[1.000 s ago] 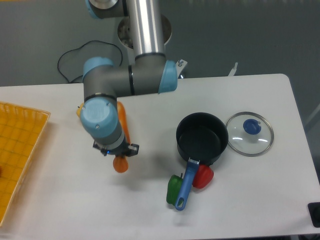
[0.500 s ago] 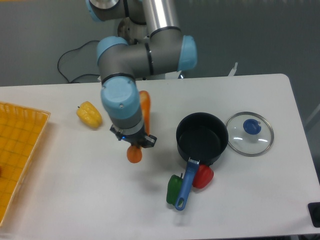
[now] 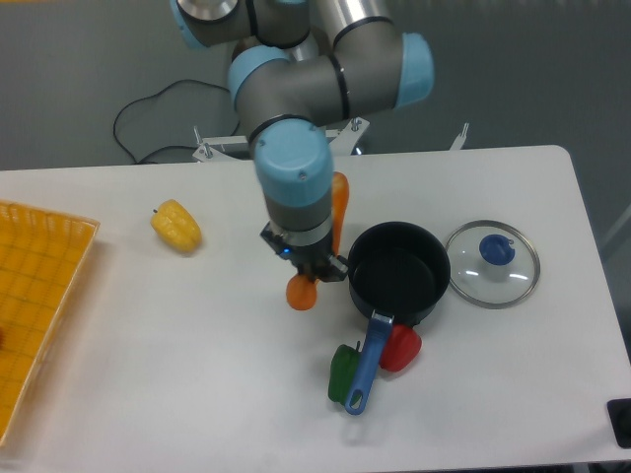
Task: Pick up the long bread
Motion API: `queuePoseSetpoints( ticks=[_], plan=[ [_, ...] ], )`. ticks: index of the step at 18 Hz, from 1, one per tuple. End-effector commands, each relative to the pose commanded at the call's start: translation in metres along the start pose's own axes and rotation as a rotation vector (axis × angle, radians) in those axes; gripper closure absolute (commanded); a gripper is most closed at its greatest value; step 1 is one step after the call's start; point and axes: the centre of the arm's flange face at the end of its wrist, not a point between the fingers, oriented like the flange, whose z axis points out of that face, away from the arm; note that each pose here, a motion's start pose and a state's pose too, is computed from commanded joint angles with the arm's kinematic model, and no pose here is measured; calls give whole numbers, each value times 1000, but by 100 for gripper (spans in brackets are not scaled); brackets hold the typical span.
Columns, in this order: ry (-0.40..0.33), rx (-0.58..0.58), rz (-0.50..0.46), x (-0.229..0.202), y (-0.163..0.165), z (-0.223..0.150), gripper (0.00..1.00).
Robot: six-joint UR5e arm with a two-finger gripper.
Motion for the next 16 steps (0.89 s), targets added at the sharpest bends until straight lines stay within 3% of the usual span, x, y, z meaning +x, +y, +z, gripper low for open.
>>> queuePoseSetpoints(
  ticks=[9, 16],
  plan=[
    [6, 56, 103, -53, 63, -13, 84],
    [-1, 63, 164, -57, 63, -10, 84]
  ],
)
